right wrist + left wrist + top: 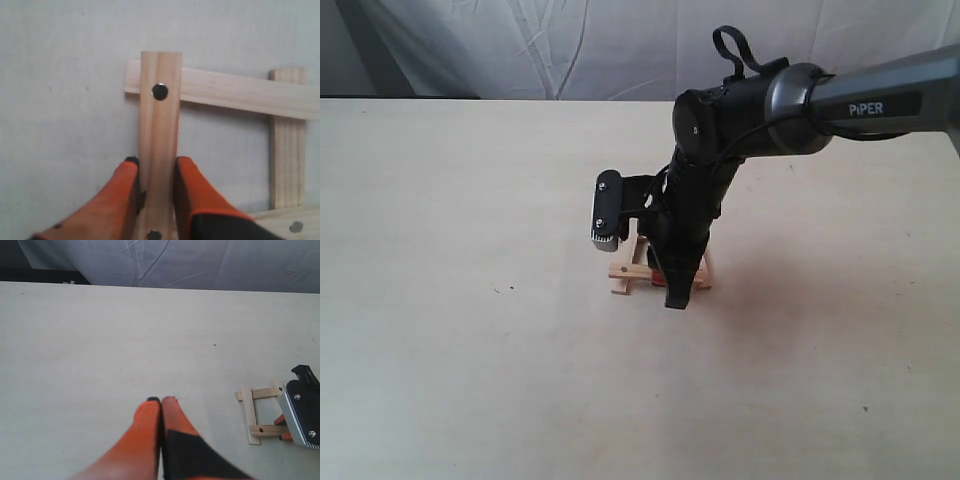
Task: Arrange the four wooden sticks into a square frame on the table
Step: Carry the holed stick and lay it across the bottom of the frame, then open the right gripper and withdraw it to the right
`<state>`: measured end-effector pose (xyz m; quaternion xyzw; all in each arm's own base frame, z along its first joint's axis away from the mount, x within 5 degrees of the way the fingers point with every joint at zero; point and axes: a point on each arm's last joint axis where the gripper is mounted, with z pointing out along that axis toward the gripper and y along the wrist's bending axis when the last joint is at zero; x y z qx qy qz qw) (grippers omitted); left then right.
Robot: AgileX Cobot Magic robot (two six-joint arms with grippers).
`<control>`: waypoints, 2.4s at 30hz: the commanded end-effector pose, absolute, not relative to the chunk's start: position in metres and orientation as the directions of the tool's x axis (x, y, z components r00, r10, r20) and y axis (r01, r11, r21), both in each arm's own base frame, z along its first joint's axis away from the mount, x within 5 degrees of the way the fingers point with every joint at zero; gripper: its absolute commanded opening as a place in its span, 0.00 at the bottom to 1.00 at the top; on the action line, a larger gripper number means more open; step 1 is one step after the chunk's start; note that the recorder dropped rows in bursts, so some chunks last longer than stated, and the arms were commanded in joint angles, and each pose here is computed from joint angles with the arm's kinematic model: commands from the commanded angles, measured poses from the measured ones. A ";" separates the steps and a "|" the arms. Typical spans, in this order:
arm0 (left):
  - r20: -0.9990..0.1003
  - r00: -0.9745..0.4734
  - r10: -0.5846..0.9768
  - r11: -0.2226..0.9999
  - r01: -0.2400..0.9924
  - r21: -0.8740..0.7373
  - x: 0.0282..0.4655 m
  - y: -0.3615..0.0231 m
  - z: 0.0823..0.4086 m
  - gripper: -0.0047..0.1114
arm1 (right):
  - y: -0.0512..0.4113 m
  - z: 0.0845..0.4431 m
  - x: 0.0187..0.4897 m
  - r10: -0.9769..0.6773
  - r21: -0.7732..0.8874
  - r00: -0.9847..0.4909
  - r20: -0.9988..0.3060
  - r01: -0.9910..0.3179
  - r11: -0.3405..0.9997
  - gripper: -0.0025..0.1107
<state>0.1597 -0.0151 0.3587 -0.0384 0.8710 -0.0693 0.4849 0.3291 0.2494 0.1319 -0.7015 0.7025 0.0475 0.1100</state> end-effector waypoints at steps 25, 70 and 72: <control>-0.839 -0.527 -0.136 0.987 0.003 -0.162 0.158 -0.015 0.358 0.04 | 0.244 0.175 0.328 -0.942 -0.136 -0.181 -0.283 -0.964 0.227 0.36; -0.967 -0.236 -0.093 0.995 0.015 -0.099 0.036 0.001 0.347 0.04 | 0.074 0.299 0.134 -0.274 -0.004 -0.410 -0.870 -0.550 0.835 0.02; -0.968 -0.235 -0.088 0.996 0.012 -0.093 0.036 0.002 0.347 0.04 | 0.074 0.300 0.134 -0.264 0.009 -0.415 -0.871 -0.550 0.835 0.02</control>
